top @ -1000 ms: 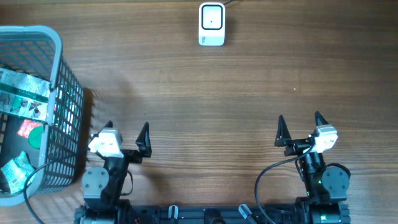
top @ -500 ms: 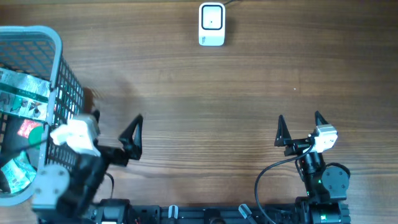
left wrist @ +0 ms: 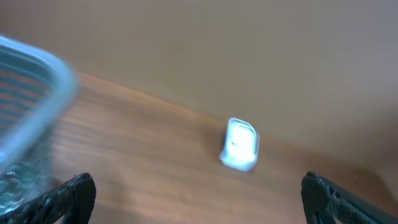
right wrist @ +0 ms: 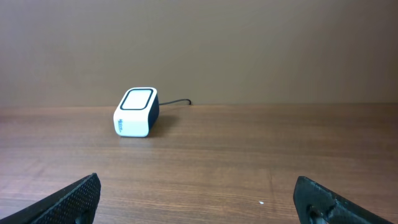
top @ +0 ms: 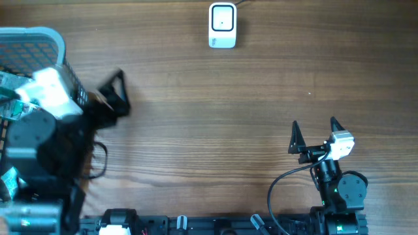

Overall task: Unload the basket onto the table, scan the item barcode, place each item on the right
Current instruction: 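Reach the left gripper into the basket and grasp the green-lid jar, then lift the jar out and set it upright near the scanner, then open the left gripper and move it back over the basket, then lower the left gripper into the basket and grasp the red Kleenex pack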

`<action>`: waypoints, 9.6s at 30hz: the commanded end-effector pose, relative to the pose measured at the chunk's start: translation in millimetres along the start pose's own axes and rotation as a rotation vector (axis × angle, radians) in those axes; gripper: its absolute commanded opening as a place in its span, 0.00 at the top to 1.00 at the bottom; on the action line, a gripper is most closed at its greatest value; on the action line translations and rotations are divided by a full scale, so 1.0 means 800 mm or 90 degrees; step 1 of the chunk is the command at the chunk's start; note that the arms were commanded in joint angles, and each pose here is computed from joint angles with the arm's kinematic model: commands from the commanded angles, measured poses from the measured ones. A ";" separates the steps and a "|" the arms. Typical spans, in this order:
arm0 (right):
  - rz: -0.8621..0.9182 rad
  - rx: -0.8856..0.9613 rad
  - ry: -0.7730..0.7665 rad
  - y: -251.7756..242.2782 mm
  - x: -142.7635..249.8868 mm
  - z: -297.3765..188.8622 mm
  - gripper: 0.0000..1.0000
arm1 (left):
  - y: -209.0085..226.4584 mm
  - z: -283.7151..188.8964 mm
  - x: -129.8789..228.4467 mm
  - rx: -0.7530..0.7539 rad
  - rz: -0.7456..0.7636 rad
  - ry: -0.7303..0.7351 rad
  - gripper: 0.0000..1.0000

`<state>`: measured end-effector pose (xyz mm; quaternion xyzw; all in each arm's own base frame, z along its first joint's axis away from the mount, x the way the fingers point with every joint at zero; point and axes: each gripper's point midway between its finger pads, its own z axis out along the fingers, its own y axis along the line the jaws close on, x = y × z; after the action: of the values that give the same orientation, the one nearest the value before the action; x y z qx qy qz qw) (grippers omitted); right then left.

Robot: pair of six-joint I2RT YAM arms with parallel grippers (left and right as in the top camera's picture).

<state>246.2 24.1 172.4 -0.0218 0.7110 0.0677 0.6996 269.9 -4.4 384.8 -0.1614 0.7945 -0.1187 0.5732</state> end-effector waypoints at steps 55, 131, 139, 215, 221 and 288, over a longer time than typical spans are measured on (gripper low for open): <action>-0.008 -0.007 -0.002 0.003 -0.001 0.000 0.00 | 0.438 0.082 0.257 -0.796 -0.560 0.378 0.31; -0.008 -0.007 -0.002 0.003 -0.001 0.000 0.00 | -0.141 0.224 0.405 0.047 0.363 0.561 0.34; -0.008 -0.007 -0.002 0.003 -0.001 0.000 0.00 | -0.147 0.230 0.429 0.049 0.399 0.560 0.30; -0.008 -0.007 -0.002 0.003 -0.001 0.000 0.00 | 0.238 -0.011 0.036 -0.543 -0.256 0.106 0.00; -0.008 -0.007 -0.002 0.003 -0.001 0.000 0.01 | 0.249 0.002 0.053 -0.568 -0.274 0.146 0.00; -0.008 -0.007 -0.002 0.003 -0.001 0.000 0.00 | 0.470 0.104 0.219 -0.734 -0.502 0.396 0.00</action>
<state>246.2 24.1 172.4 -0.0229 0.7110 0.0666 0.6997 252.8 266.3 66.3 -0.6608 0.7447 0.0698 0.0616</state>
